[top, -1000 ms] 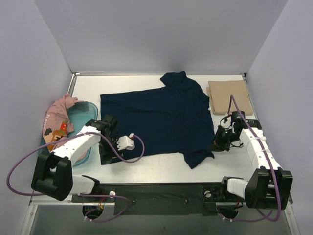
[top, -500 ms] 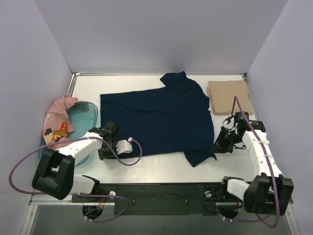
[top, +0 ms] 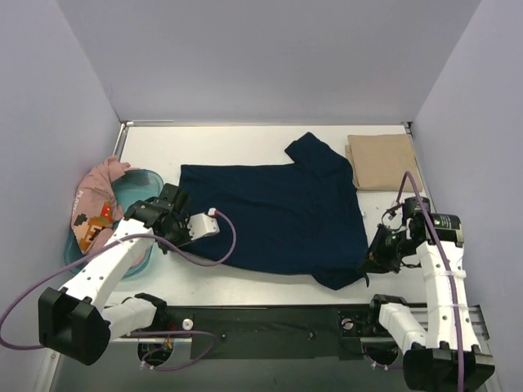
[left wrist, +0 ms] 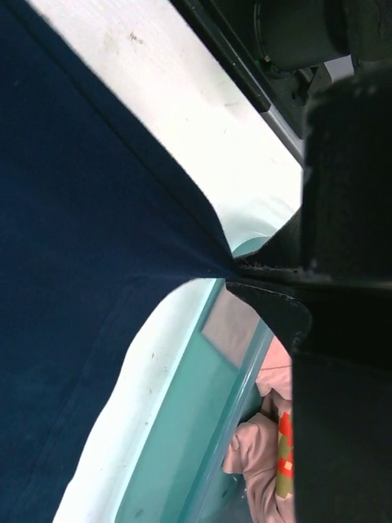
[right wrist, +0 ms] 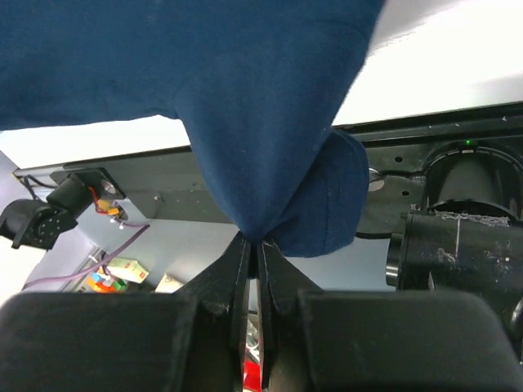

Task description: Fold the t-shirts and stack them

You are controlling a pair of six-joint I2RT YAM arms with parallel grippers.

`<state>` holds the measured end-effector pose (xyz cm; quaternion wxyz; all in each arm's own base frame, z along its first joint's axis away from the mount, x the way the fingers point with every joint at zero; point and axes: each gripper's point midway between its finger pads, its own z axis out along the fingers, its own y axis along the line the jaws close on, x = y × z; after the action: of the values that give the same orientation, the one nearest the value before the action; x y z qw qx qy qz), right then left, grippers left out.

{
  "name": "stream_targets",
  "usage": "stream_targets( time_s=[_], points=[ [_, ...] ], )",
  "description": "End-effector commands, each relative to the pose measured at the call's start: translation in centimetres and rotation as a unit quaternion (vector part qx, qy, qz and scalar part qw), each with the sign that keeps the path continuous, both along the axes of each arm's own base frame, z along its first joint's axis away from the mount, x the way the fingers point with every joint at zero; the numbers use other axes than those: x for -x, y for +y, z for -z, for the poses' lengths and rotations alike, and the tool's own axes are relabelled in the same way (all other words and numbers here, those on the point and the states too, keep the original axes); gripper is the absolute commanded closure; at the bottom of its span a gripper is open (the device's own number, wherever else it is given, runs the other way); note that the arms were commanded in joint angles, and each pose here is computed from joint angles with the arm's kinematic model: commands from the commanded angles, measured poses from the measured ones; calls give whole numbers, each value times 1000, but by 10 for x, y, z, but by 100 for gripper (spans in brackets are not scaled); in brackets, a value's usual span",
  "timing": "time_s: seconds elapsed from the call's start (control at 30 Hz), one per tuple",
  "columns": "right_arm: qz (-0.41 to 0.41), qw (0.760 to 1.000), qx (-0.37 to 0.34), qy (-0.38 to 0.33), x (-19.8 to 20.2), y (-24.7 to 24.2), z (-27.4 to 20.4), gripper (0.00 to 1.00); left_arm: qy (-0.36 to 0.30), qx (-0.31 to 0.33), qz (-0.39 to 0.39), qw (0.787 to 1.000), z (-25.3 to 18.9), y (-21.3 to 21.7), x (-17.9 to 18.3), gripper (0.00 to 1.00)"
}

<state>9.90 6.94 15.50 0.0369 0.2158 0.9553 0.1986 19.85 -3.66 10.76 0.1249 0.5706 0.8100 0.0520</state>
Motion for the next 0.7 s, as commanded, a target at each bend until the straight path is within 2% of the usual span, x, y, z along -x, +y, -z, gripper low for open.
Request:
stream_targets(
  time_s=[0.0,0.03,0.07,0.1,0.13,0.27,0.5,0.67],
  points=[
    [-10,1000,-17,-6,-32,2,-6,100,-34,18,-27,999,-10,-9,-37,100],
    [-10,1000,-24,-4,-48,2,-2,100,-64,20,-35,997,-18,-10,-56,100],
    [-15,999,-22,-40,-73,1,-2,100,-68,17,-48,996,-16,-8,-69,100],
    [-18,999,-29,-28,-86,1,5,100,-92,25,-58,994,-22,-9,-86,100],
    [-25,998,-25,-55,-109,1,8,100,-97,20,-73,992,-22,-4,-101,100],
    [-70,997,-19,-28,-158,1,43,100,-109,3,-125,986,-16,13,-144,100],
    [-78,996,16,-28,-204,-14,62,100,-71,8,-140,988,17,6,-159,100],
    [-78,997,8,-11,-221,-12,75,100,-84,10,-154,985,17,5,-177,100]
  ],
)
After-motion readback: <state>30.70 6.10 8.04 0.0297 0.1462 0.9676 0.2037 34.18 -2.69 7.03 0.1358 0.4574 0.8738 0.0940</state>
